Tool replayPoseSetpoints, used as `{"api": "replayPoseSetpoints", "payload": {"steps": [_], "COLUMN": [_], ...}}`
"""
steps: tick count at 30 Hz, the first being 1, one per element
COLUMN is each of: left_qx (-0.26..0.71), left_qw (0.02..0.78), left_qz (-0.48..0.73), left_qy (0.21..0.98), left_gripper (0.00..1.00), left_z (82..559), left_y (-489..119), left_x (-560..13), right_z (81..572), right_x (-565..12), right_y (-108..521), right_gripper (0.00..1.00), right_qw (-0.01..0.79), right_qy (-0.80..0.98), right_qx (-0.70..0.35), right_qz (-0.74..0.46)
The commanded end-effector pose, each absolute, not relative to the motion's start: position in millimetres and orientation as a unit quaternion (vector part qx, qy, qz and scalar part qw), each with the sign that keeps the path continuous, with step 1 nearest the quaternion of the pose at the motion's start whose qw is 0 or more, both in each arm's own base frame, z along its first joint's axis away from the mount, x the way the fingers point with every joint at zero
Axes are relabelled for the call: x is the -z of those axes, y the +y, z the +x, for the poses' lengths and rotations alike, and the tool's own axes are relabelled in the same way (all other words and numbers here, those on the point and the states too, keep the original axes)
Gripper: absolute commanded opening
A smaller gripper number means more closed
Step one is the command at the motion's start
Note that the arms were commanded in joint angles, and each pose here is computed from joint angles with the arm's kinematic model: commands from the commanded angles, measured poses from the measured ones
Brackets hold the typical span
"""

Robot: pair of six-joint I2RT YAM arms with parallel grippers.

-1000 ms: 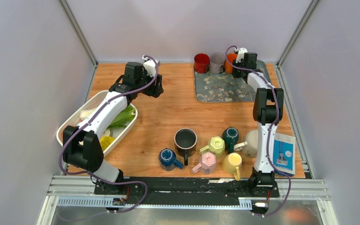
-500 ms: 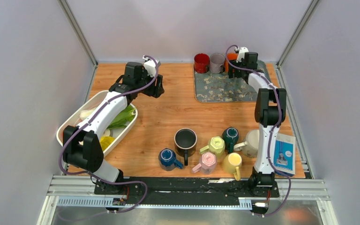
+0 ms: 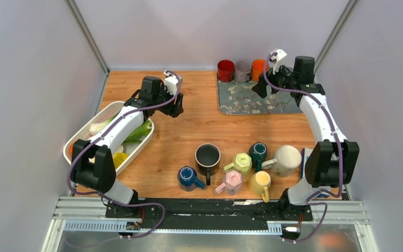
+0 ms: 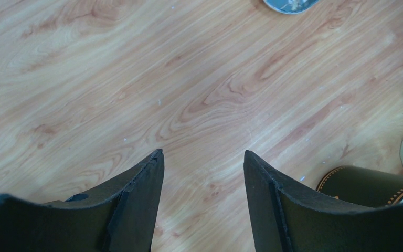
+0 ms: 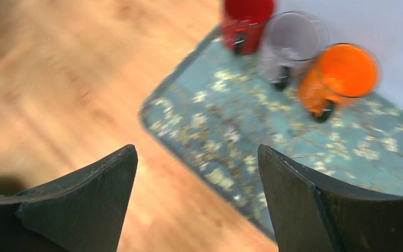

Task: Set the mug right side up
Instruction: Move the cup to the center of the board.

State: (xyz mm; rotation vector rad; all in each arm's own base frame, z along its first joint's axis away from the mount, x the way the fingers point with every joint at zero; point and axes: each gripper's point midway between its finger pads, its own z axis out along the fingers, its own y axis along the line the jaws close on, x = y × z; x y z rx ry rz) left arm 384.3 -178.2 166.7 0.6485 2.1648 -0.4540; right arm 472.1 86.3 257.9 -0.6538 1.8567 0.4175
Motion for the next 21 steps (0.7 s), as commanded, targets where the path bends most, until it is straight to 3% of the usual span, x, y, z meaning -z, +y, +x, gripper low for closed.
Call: {"api": "replayPoseSetpoints", "payload": {"steps": [1, 5, 10, 18, 21], "left_qx": [0.209, 0.218, 0.223, 0.231, 0.234], "left_qw": [0.434, 0.424, 0.421, 0.411, 0.411], "left_qz": [0.295, 0.294, 0.295, 0.292, 0.284], "left_qy": [0.825, 0.828, 0.828, 0.832, 0.834], "left_gripper": [0.65, 0.64, 0.63, 0.61, 0.61], "left_z": [386, 388, 392, 393, 392], "left_y": [-191, -195, -198, -201, -201], "left_x": [-187, -182, -183, -180, -180], "right_z": [370, 287, 223, 209, 221], "right_x": [-219, -195, -164, -132, -117], "right_y": [130, 137, 123, 101, 93], "right_gripper": [0.90, 0.96, 1.00, 0.99, 0.91], "right_qw": [0.421, 0.342, 0.284, 0.243, 0.230], "right_qy": [0.752, 0.709, 0.662, 0.661, 0.678], "right_qx": [-0.296, -0.301, -0.258, -0.200, -0.177], "right_qz": [-0.412, -0.538, -0.644, -0.681, -0.676]}}
